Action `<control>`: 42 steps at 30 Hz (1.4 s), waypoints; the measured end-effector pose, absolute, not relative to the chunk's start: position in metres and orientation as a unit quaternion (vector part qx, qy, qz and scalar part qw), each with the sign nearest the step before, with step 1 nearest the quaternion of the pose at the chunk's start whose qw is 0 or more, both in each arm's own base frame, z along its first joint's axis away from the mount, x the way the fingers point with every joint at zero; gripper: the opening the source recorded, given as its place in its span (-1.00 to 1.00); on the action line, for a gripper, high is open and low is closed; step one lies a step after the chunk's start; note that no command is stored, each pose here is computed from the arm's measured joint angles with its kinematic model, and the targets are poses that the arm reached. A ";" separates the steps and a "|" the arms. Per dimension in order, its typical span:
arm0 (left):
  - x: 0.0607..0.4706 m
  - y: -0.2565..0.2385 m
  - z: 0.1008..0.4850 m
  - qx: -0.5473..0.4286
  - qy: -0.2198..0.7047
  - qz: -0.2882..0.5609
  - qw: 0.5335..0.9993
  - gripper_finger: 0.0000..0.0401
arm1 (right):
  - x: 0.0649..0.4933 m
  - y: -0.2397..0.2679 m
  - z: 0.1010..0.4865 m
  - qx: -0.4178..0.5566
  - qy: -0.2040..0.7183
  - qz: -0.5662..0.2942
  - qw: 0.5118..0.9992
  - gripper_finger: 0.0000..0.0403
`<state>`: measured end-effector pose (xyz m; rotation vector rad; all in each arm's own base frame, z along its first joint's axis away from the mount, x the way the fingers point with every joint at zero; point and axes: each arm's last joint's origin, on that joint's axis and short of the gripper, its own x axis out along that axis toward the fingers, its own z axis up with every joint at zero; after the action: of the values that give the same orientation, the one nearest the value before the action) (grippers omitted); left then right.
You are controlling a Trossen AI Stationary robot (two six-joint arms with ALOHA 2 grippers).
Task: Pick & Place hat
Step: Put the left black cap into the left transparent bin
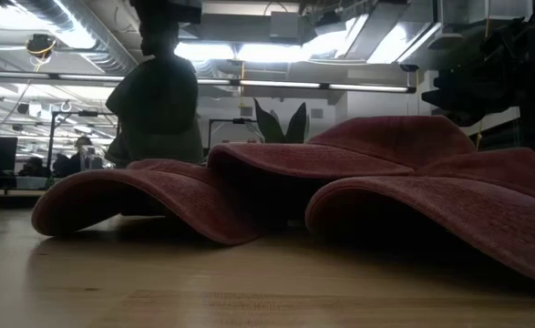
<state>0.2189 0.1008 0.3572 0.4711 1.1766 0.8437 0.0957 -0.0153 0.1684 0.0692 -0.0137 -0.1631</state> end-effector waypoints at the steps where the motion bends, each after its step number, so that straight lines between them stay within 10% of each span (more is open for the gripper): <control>1: 0.218 0.102 0.357 0.211 0.534 0.384 0.723 -0.90 | 0.096 -0.015 0.168 0.035 -0.007 -0.081 0.996 0.10; 42: 0.193 0.170 0.267 0.131 0.545 0.398 0.726 -0.90 | 0.096 -0.015 0.168 0.035 -0.007 -0.081 0.996 0.10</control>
<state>0.1932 0.1704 0.2666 0.2881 1.2015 0.8780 0.0957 -0.0153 0.1684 0.0692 -0.0139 -0.1629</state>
